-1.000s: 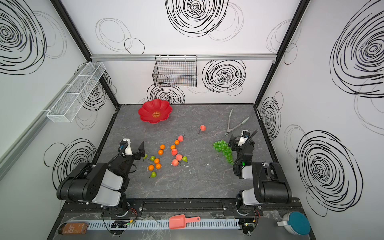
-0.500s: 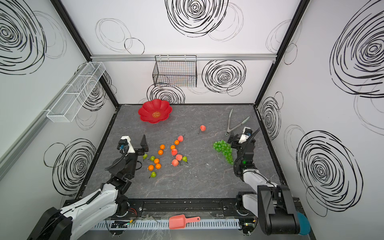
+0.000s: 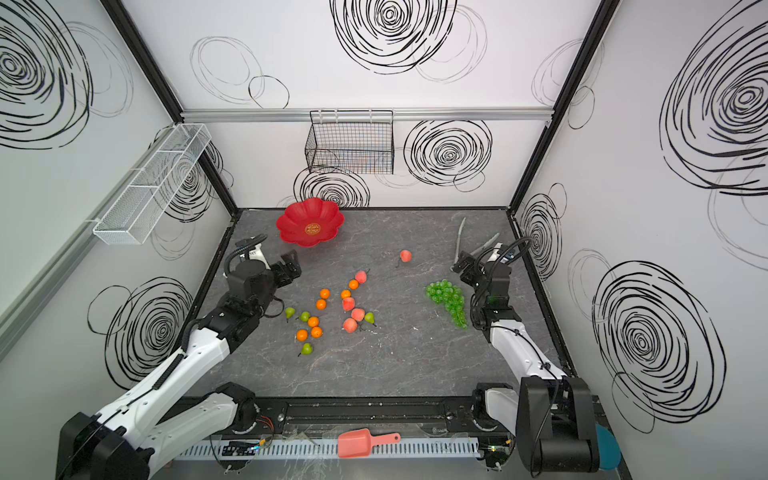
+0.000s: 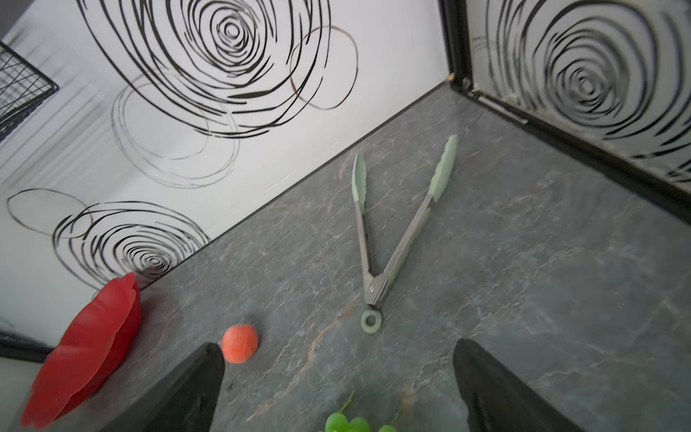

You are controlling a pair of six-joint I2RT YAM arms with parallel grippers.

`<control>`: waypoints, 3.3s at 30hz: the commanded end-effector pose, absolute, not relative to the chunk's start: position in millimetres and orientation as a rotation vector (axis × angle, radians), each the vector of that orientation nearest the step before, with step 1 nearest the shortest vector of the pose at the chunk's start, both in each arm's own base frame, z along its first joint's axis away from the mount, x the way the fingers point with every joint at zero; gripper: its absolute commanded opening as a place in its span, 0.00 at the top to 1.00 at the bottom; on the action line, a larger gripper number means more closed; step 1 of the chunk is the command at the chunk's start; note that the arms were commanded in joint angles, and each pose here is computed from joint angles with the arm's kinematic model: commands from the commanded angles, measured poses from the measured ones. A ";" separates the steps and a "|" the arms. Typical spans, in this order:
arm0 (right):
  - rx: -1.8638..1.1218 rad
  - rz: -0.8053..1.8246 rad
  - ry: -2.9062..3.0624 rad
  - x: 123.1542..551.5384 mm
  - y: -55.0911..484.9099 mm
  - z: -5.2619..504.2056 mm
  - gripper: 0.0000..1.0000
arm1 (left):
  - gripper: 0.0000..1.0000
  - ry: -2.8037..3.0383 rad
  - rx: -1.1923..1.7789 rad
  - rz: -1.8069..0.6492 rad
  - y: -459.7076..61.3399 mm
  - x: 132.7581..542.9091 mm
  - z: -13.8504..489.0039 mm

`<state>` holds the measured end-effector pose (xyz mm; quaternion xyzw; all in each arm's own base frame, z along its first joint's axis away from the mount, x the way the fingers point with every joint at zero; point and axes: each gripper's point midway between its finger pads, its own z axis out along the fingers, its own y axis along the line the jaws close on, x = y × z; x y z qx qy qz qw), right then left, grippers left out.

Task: Arrange fruit in a fruit bowl
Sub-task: Pick up the fruit bowl from the top-left of the table.

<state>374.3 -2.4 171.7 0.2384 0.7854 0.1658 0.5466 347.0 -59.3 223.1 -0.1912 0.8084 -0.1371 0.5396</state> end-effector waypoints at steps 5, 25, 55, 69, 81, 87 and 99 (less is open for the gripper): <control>0.367 0.568 1.992 384.3 87.5 187.1 0.02 | 0.04 2.088 -0.459 -0.551 -77.8 331.6 204.4; 0.217 0.807 2.139 416.8 313.8 160.2 0.16 | 0.04 2.145 -0.425 -0.583 -40.1 332.3 201.0; 0.369 1.106 2.165 532.4 409.1 100.2 0.28 | 0.04 2.162 -0.435 -0.639 -36.4 367.6 189.4; 0.427 1.158 2.178 574.3 432.9 80.4 0.39 | 0.04 2.144 -0.394 -0.668 -40.8 365.9 192.9; 0.474 1.196 2.167 590.5 439.7 77.1 0.59 | 0.04 2.135 -0.404 -0.663 -36.0 365.4 193.5; 0.485 1.203 2.174 593.3 439.4 70.7 0.65 | 0.04 2.135 -0.413 -0.660 -33.5 364.9 192.5; 0.488 1.207 2.168 597.3 435.7 68.5 0.85 | 0.04 2.129 -0.423 -0.679 -30.6 365.2 191.2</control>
